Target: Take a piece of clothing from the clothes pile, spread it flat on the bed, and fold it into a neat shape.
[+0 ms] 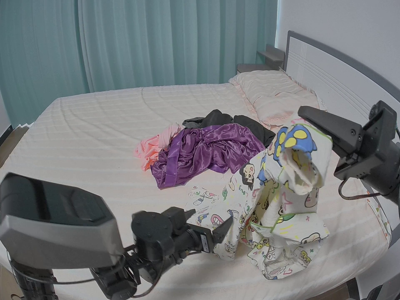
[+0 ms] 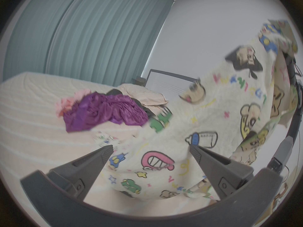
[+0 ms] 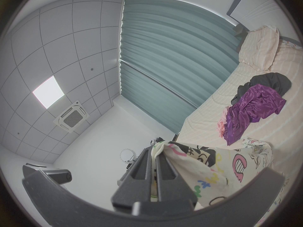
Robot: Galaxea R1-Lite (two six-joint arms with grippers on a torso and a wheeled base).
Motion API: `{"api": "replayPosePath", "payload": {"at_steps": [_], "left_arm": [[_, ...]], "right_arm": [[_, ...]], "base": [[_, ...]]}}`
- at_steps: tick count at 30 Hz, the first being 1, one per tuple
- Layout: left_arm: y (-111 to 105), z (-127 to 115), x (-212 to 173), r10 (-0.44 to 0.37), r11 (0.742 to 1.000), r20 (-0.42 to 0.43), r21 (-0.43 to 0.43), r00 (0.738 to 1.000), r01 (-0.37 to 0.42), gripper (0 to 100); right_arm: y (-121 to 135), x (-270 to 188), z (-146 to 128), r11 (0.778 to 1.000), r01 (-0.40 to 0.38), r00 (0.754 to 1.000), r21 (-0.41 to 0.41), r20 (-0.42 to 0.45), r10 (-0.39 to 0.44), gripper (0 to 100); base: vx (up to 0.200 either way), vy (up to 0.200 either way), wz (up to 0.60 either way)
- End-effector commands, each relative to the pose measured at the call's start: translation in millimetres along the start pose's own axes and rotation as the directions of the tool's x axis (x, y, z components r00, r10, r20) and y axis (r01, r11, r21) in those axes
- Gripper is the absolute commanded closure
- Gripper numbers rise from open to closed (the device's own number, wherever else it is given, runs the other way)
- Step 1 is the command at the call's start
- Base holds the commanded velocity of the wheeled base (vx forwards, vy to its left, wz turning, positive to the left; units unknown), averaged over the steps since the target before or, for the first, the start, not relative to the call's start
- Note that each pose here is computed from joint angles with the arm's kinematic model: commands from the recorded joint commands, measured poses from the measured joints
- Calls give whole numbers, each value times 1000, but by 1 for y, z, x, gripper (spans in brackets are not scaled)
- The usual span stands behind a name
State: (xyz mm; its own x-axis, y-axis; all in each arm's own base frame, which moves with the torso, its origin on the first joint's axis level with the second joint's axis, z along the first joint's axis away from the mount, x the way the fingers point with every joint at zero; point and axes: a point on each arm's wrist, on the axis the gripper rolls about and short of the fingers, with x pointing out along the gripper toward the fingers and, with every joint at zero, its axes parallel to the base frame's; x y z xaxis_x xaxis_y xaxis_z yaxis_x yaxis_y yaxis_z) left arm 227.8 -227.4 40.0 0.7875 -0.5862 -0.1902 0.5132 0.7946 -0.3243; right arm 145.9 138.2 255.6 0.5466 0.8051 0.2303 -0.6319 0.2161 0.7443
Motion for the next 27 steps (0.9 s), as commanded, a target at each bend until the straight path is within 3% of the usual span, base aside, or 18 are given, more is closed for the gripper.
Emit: {"api": "replayPosePath", "payload": {"at_steps": [1,18,27], "left_arm": [[-18,-40,7,-12,1000,-70,-19,997,11,0],[-21,-7,-60,9,1000,-55,-11,998,-10,0],[-24,-14,-50,3,1000,-63,-10,998,-4,0]], "right_arm": [[-13,26,-7,999,38,998,21,-40,-38,100],[-23,22,1,997,80,997,19,-6,-80,100],[-21,21,5,997,76,997,12,10,-76,100]], "base": [[0,0,0],[0,0,0],[0,0,0]]}}
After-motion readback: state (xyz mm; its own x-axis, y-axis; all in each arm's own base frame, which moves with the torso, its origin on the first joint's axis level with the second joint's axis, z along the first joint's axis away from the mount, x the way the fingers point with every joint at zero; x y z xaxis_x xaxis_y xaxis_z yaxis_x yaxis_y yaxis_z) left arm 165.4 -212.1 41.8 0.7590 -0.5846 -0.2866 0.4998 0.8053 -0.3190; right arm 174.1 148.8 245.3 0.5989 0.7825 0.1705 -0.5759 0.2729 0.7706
